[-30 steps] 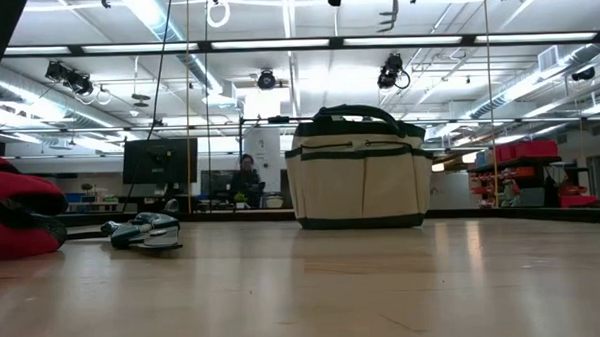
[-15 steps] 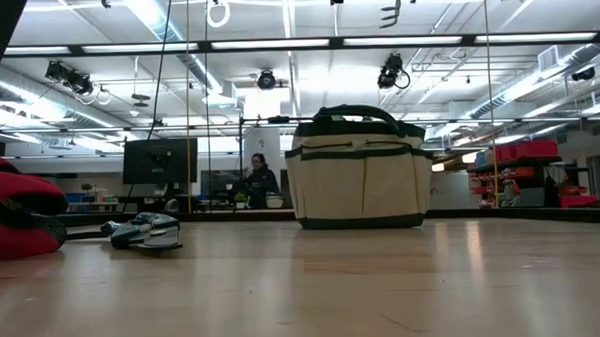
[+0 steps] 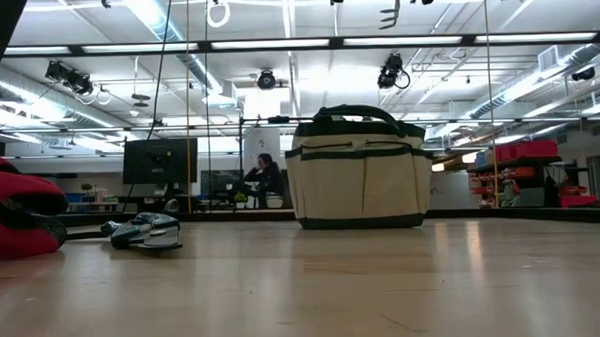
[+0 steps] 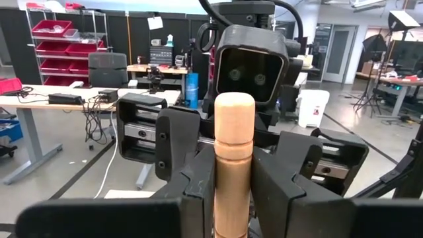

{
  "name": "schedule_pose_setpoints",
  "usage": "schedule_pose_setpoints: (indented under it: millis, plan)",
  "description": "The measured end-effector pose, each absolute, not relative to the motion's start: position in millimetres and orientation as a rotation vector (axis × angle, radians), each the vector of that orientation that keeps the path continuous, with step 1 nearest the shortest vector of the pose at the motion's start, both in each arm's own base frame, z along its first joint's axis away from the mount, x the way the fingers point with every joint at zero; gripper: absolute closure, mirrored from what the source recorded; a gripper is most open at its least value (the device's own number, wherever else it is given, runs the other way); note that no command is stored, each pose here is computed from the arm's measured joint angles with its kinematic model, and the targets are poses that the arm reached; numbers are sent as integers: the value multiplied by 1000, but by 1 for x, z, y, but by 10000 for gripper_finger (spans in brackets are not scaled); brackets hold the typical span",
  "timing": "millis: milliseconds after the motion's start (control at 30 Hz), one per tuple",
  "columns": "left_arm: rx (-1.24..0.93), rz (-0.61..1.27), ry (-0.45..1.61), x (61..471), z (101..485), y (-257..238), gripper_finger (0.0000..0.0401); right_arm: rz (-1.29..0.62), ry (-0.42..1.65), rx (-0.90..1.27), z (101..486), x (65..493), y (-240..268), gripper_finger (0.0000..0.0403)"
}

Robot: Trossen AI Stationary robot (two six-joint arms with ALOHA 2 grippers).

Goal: Pick & Place Garden tools in Gardening bag
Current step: Put the brown hand rake into the gardening bag

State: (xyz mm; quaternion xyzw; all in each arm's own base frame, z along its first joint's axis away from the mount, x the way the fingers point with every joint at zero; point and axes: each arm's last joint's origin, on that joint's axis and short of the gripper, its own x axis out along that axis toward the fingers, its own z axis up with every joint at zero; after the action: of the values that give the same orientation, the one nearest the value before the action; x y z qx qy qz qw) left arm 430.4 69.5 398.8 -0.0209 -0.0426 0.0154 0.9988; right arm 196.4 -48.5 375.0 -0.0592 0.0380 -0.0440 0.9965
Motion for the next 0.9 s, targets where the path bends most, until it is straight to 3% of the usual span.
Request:
schedule_pose_setpoints:
  millis: [567, 900]
  plan:
    - [-10, 33, -70, 431, 397, 70, 314, -86, 88, -105, 374, 196, -48, 327]
    - [12, 40, -49, 431, 395, 70, 310, -86, 101, -110, 373, 196, -48, 335]
